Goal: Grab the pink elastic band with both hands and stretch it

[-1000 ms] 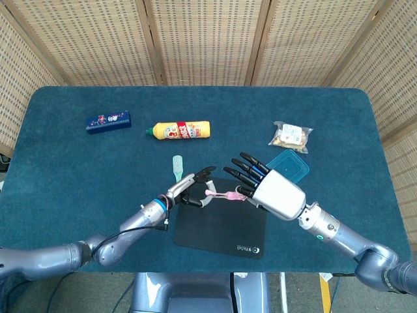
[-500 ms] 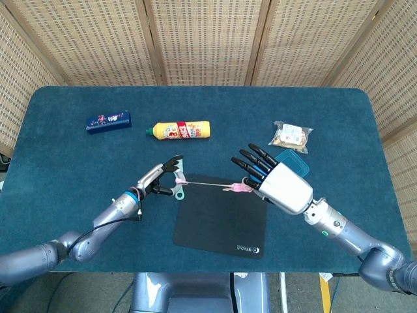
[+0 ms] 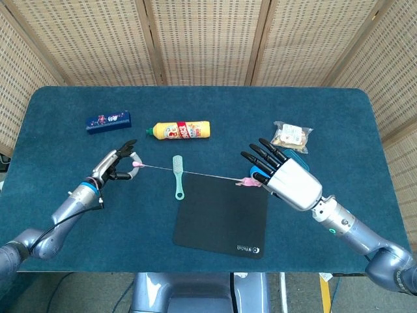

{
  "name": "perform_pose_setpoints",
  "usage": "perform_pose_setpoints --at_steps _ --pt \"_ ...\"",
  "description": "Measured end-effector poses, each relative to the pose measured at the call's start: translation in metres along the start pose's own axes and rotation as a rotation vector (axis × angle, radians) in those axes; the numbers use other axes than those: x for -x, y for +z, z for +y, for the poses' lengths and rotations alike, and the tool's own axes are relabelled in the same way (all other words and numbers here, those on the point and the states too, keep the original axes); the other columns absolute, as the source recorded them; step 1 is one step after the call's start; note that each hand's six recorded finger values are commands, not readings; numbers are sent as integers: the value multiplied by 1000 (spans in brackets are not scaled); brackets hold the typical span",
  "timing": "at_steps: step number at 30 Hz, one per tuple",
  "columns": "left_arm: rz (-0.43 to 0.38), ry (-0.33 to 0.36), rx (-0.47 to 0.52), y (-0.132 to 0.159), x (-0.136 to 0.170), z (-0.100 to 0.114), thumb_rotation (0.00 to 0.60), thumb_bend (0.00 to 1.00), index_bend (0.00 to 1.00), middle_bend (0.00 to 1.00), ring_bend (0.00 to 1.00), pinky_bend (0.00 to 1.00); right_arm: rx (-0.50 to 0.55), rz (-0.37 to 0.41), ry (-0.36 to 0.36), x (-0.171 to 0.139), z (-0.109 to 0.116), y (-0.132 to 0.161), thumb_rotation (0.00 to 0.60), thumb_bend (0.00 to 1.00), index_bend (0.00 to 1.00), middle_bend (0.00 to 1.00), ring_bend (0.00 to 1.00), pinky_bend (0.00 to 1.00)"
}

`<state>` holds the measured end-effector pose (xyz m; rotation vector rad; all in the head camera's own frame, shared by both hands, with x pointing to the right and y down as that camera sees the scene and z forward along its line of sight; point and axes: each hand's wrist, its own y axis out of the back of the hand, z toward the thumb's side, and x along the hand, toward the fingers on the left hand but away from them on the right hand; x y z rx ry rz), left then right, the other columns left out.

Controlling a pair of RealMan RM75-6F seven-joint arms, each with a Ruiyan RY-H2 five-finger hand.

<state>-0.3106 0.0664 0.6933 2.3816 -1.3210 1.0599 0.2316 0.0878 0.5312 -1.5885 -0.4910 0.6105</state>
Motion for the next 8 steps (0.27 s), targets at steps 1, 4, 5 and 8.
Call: perform_pose_setpoints --at_steps 1,4,5,8 --pt "3 11 3 -2 2 6 600 489 833 0 0 0 -4 -4 0 -1 0 -1 600 600 728 191 0 0" --pt "13 51 9 -9 9 26 600 489 833 0 0 0 -20 -13 7 -5 0 -6 600 599 729 190 0 0" --pt "16 65 11 -12 12 34 600 489 833 0 0 0 -26 -16 9 -6 0 -7 600 599 729 190 0 0" --pt "23 102 14 -18 19 53 600 490 833 0 0 0 -41 -28 19 -11 -1 -12 600 600 729 189 0 0"
